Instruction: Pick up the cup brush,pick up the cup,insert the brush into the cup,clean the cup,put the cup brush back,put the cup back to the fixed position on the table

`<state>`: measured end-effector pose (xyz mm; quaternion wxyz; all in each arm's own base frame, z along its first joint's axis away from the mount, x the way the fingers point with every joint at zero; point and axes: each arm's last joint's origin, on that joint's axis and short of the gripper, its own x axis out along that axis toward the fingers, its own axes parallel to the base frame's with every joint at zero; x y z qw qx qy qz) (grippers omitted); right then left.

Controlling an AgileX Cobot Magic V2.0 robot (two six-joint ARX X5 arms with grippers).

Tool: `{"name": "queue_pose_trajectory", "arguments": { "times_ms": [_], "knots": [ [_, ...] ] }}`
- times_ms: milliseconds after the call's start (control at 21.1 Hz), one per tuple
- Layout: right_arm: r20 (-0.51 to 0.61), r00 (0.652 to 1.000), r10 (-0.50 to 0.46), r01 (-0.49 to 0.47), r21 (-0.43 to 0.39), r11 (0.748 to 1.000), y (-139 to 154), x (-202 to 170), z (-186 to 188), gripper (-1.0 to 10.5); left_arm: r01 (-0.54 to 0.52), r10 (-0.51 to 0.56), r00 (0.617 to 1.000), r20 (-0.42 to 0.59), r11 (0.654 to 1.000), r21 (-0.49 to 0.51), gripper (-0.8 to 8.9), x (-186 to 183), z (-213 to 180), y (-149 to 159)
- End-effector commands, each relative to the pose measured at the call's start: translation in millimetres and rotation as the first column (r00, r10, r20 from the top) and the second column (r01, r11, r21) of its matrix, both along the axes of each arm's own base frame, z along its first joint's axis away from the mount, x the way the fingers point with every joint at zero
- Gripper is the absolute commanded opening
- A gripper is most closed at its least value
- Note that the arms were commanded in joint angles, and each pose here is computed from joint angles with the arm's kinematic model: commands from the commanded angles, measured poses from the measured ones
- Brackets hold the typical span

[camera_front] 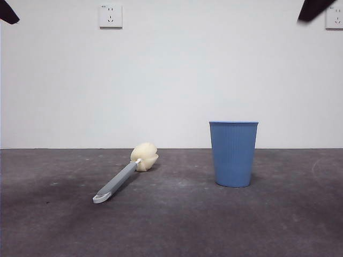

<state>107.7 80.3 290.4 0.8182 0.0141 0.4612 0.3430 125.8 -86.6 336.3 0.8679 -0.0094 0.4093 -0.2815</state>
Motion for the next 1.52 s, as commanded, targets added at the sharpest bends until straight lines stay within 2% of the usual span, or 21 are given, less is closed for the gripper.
{"name": "queue_pose_trajectory", "arguments": {
  "times_ms": [47, 95, 901, 995, 1043, 1090, 1137, 1280, 1327, 1422, 1469, 1517],
  "knots": [
    [0.002, 1.0, 0.003, -0.003, 0.026, 1.0, -2.7, -5.6, 7.9, 0.5, 0.044, -0.044, 0.999, -0.01, 0.999, 0.011, 0.07, -1.5, -2.3, 0.0],
    [0.01, 1.0, 0.003, -0.003, 0.03, 1.0, -3.6, -7.0, 8.9, -0.1, 0.045, -0.045, 0.999, -0.017, 0.999, 0.017, -0.06, -2.0, -2.9, 0.4],
    [0.011, 1.0, -0.022, 0.021, 0.043, 0.999, -4.7, -8.1, 10.3, 0.0, 0.06, -0.059, 0.998, -0.012, 0.997, 0.043, -0.03, -2.6, -3.8, 1.1],
    [0.011, 1.0, -0.022, 0.021, 0.043, 0.999, -4.7, -8.1, 10.3, 0.0, 0.045, -0.05, 0.996, 0.081, 0.997, 0.06, -0.03, 0.7, 1.0, 0.8],
    [0.011, 1.0, -0.022, 0.021, 0.043, 0.999, -4.7, -8.1, 10.3, 0.0, -0.013, 0.0, 0.979, 0.205, 0.998, 0.062, -0.03, 4.0, 9.4, 4.0],
    [0.011, 1.0, -0.022, 0.021, 0.043, 0.999, -4.7, -8.1, 10.3, 0.0, -0.064, 0.044, 0.938, 0.343, 0.997, 0.047, -0.03, 7.8, 20.5, 8.7],
    [0.011, 1.0, -0.022, 0.021, 0.043, 0.999, -4.7, -8.1, 10.2, 0.0, -0.099, 0.08, 0.882, 0.465, 0.995, 0.016, -0.03, 10.6, 31.9, 15.9],
    [0.011, 1.0, -0.022, 0.021, 0.043, 0.999, -4.7, -8.1, 10.3, 0.0, -0.094, 0.162, 0.671, 0.723, 0.987, -0.134, -0.03, 5.7, 48.7, 43.2],
    [0.011, 1.0, -0.022, 0.021, 0.043, 0.999, -4.7, -8.1, 10.2, 0.0, -0.111, 0.194, 0.607, 0.771, 0.981, -0.159, -0.03, 0.5, 45.0, 52.3],
    [0.011, 1.0, -0.022, 0.021, 0.043, 0.999, -4.7, -8.1, 10.3, 0.0, -0.208, 0.269, 0.506, 0.819, 0.96, -0.187, -0.03, -11.4, 25.0, 67.3],
    [0.011, 1.0, -0.022, 0.021, 0.043, 0.999, -4.7, -8.1, 10.3, 0.0, -0.269, 0.309, 0.467, 0.829, 0.942, -0.199, -0.03, -16.4, 10.2, 72.9],
    [0.011, 1.0, -0.022, 0.021, 0.043, 0.999, -4.7, -8.1, 10.3, 0.0, -0.304, 0.33, 0.445, 0.832, 0.93, -0.207, -0.03, -19.2, -1.8, 75.8]
  ]
}}
